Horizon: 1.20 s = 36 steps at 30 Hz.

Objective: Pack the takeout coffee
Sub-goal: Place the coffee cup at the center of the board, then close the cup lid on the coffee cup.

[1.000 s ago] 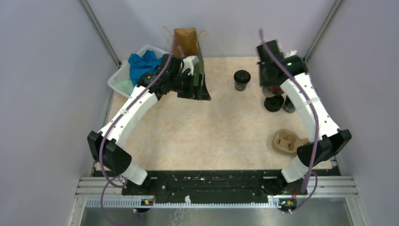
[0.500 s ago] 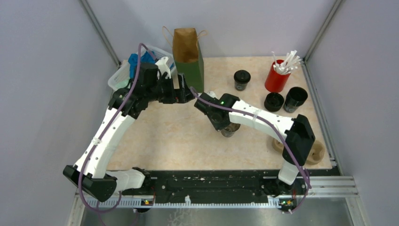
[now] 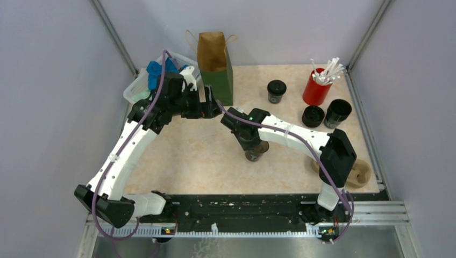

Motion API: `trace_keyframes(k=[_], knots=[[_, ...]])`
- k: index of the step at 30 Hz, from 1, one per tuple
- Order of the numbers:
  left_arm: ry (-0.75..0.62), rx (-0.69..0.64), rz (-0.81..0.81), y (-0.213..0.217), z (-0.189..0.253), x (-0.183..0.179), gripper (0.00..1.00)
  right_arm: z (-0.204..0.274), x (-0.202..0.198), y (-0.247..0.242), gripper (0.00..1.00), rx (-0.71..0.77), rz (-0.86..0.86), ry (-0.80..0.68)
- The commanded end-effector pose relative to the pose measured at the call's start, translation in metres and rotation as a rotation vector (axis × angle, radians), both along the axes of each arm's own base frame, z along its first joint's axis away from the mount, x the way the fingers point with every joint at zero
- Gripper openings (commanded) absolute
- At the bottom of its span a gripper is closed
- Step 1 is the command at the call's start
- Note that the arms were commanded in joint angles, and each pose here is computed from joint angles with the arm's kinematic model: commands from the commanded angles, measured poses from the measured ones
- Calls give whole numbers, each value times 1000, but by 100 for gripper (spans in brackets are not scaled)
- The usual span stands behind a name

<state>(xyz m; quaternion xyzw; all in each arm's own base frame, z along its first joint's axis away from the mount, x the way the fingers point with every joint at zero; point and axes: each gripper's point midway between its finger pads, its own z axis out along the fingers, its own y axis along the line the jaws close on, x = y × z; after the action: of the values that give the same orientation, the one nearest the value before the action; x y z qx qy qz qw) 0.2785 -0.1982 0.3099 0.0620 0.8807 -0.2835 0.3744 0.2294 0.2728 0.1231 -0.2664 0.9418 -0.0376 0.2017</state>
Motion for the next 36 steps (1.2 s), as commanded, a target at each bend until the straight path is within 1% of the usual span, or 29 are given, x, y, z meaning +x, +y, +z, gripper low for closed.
trace_keyframes(k=[1, 4, 6, 8, 10, 11, 14, 15, 17, 19, 22, 24, 25, 28, 31, 36], knots=[[-47, 6, -13, -1, 7, 7, 98, 14, 1, 20, 20, 79, 26, 0], [-56, 10, -12, -1, 10, 9, 98, 45, 3, 33, 36, 182, 35, -26], [-62, 9, -11, -1, 12, 10, 98, 70, 7, 40, 44, 248, 37, -49], [-66, 7, -14, -2, 13, 11, 98, 87, 13, 36, 47, 302, 6, -61], [-68, 7, -16, -2, 14, 11, 98, 99, 26, 19, 49, 340, -56, -93], [-68, 8, -16, -2, 13, 11, 98, 100, 36, 4, 49, 346, -106, -106], [-68, 12, -22, -2, 13, 10, 98, 86, 76, -65, 49, 344, -310, -117], [-68, 14, -24, -2, 13, 10, 98, 79, 92, -96, 50, 334, -382, -133], [-68, 16, -32, -2, 13, 9, 98, 59, 113, -139, 53, 332, -477, -134], [-65, 18, -46, -4, 11, 9, 98, 41, 130, -174, 55, 362, -550, -126], [-60, 17, -63, -6, 10, 8, 98, 23, 152, -215, 59, 347, -599, -127], [-56, 12, -74, -7, 9, 7, 98, 14, 166, -233, 59, 334, -621, -126], [-55, 8, -79, -9, 8, 7, 98, 9, 171, -235, 59, 350, -618, -108], [-48, 6, -89, -11, 6, 8, 98, 2, 184, -240, 57, 334, -609, -101], [-46, 9, -91, -11, 4, 9, 98, -3, 193, -241, 53, 333, -597, -105], [-39, 11, -93, -12, 1, 10, 98, -14, 203, -246, 45, 292, -583, -105]])
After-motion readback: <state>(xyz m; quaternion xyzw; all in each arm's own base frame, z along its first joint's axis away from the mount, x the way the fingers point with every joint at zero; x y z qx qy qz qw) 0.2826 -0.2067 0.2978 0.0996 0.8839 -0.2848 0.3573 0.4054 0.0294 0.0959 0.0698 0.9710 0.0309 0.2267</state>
